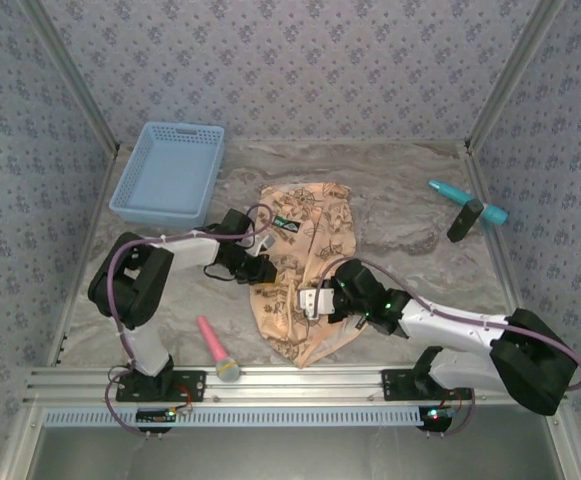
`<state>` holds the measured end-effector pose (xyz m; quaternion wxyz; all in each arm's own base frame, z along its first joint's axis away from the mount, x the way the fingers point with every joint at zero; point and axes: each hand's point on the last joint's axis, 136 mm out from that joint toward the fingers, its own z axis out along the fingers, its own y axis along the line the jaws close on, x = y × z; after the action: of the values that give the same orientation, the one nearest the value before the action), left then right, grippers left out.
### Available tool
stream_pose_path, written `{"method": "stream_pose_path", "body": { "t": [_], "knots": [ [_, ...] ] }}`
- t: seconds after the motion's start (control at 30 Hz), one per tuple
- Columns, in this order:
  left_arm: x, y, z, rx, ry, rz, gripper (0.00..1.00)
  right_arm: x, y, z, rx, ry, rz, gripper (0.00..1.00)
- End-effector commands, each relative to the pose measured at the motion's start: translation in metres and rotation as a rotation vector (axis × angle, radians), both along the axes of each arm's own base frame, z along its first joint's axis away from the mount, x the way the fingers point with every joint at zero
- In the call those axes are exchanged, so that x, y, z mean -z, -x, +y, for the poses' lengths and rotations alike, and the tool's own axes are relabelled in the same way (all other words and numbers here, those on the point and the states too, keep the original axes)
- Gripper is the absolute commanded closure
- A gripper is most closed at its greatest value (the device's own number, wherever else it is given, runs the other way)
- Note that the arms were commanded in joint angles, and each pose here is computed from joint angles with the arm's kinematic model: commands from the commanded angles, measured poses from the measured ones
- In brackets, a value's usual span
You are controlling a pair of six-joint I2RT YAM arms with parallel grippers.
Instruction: Fold the inside-out t-shirt
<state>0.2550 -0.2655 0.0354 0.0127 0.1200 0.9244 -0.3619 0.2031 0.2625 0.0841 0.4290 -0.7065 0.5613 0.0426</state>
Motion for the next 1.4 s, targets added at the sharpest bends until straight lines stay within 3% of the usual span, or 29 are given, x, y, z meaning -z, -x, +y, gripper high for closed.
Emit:
{"method": "stream_pose_path", "body": {
  "t": [0.0, 0.13, 0.2, 0.33, 0.37, 0.43, 0.47, 0.63, 0.7, 0.77, 0.87, 0.97, 1.37],
  "knots": [
    [-0.039, -0.001, 0.0, 0.01, 0.037, -0.138, 0.72, -0.005, -0.019, -0.001, 0.102, -0.034, 0.067, 0.81],
    [-0.08, 0.015, -0.003, 0.073, 0.091, -0.281, 0.56, -0.008, -0.028, 0.001, 0.138, -0.122, 0.213, 0.67],
    [-0.092, 0.023, -0.007, 0.124, 0.08, -0.366, 0.5, -0.021, -0.024, 0.002, 0.113, -0.19, 0.362, 0.62],
    [-0.106, 0.048, -0.03, 0.366, 0.063, -0.6, 0.44, -0.055, -0.036, -0.01, 0.209, -0.336, 0.439, 0.55],
    [-0.107, 0.052, -0.033, 0.424, 0.036, -0.673, 0.38, -0.062, -0.036, -0.014, 0.221, -0.363, 0.447, 0.3],
    [-0.109, 0.058, -0.043, 0.545, -0.003, -0.804, 0.28, -0.076, -0.036, -0.025, 0.268, -0.396, 0.432, 0.29],
    [-0.109, 0.058, -0.046, 0.574, -0.022, -0.835, 0.19, -0.083, -0.033, -0.029, 0.278, -0.413, 0.422, 0.29],
    [-0.103, 0.039, -0.05, 0.621, -0.143, -0.84, 0.17, -0.096, -0.035, -0.065, 0.462, -0.48, 0.333, 0.28],
    [-0.099, 0.034, -0.048, 0.639, -0.178, -0.841, 0.17, -0.104, -0.052, -0.087, 0.642, -0.569, 0.297, 0.17],
    [-0.098, 0.025, -0.044, 0.629, -0.211, -0.854, 0.18, -0.105, -0.065, -0.112, 0.877, -0.686, 0.364, 0.08],
    [-0.104, 0.012, -0.04, 0.592, -0.196, -0.859, 0.19, -0.103, -0.067, -0.111, 0.921, -0.75, 0.526, 0.14],
    [-0.112, 0.003, -0.037, 0.574, -0.189, -0.852, 0.2, -0.097, -0.064, -0.097, 0.886, -0.722, 0.648, 0.19],
    [-0.103, 0.016, -0.06, 0.753, -0.004, -0.757, 0.21, -0.082, -0.067, -0.074, 0.78, -0.662, 0.738, 0.22]
  ]
}}
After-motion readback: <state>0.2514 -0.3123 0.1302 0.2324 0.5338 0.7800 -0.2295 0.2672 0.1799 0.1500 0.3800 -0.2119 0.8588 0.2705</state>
